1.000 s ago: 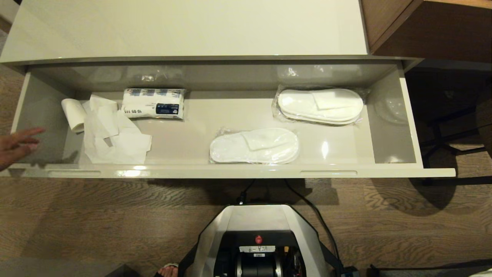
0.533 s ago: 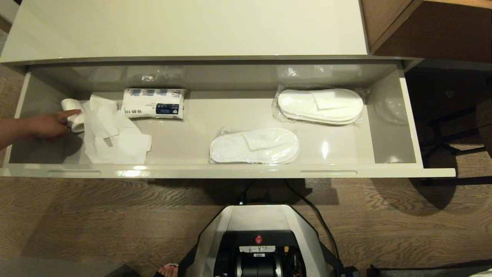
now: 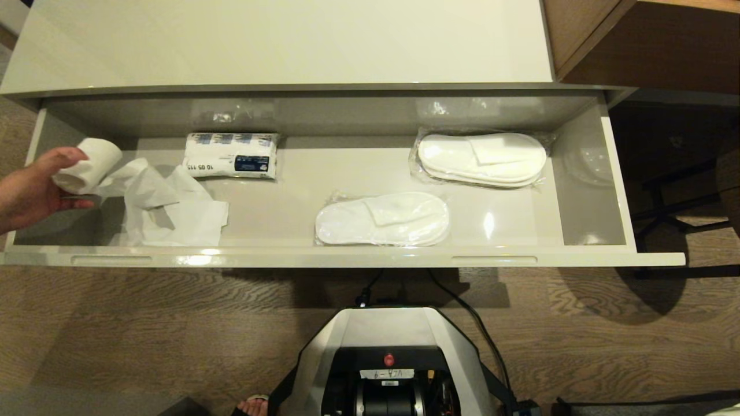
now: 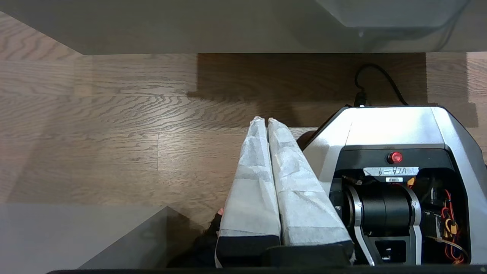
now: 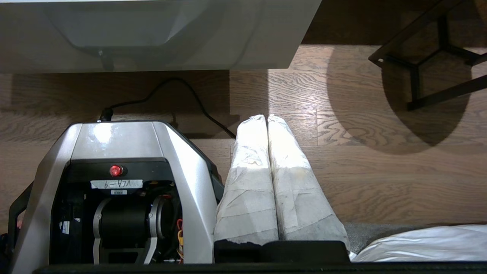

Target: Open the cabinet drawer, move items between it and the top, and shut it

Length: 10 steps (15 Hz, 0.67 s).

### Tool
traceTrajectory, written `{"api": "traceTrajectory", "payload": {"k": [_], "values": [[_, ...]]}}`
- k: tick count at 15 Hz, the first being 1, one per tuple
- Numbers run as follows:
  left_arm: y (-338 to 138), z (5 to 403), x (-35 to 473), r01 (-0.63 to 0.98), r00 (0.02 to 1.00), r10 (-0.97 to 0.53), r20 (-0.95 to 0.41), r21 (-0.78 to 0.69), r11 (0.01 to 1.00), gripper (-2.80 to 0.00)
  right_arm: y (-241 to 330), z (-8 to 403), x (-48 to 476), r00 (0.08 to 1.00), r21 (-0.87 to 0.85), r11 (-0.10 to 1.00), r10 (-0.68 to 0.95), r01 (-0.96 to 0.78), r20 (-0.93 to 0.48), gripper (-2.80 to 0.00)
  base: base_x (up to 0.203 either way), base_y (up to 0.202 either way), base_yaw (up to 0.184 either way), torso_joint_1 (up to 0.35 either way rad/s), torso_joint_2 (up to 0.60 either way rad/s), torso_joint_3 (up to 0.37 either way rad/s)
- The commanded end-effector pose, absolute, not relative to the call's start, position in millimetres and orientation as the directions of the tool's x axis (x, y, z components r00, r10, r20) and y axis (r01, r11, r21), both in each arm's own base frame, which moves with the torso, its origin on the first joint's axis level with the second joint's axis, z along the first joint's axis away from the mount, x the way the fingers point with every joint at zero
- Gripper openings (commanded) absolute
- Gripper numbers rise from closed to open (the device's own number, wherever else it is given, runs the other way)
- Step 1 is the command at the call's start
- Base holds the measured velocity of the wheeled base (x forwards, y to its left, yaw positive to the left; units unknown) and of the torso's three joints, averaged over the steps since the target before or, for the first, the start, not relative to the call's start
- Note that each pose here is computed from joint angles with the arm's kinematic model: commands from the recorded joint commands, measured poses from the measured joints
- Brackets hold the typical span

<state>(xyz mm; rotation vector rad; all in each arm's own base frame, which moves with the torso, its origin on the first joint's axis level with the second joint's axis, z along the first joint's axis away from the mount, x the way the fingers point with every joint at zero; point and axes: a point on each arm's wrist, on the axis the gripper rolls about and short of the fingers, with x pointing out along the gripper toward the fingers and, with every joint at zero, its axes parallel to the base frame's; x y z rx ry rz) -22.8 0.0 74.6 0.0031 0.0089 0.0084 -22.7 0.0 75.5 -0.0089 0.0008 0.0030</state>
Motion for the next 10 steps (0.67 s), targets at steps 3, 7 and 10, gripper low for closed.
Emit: {"api": "traceTrajectory", "payload": {"k": [3, 7, 10], "values": [[0.0, 74.5, -22.8, -0.010, 1.000, 0.011, -0.009, 0.003, 1.000, -2.80, 0.0, 75.1, -22.6, 1.000, -0.009, 1.000, 0.002, -0.002, -0.003, -2.80, 0.000, 0.000, 0.000, 0.000, 0.00, 0.000], [0.0, 74.5, -22.8, -0.011, 1.000, 0.011, -0.009, 0.003, 1.000, -2.80, 0.0, 75.1, -22.6, 1.000, -0.009, 1.000, 0.003, -0.003, -0.003, -2.80, 0.000, 0.000, 0.000, 0.000, 0.00, 0.000], [0.0, 74.6, -22.7, -0.011, 1.000, 0.011, -0.011, 0.003, 1.000, -2.80, 0.0, 75.1, -22.6, 1.000, -0.009, 1.000, 0.002, -0.002, -0.003, -2.80, 0.000, 0.000, 0.000, 0.000, 0.00, 0.000]]}}
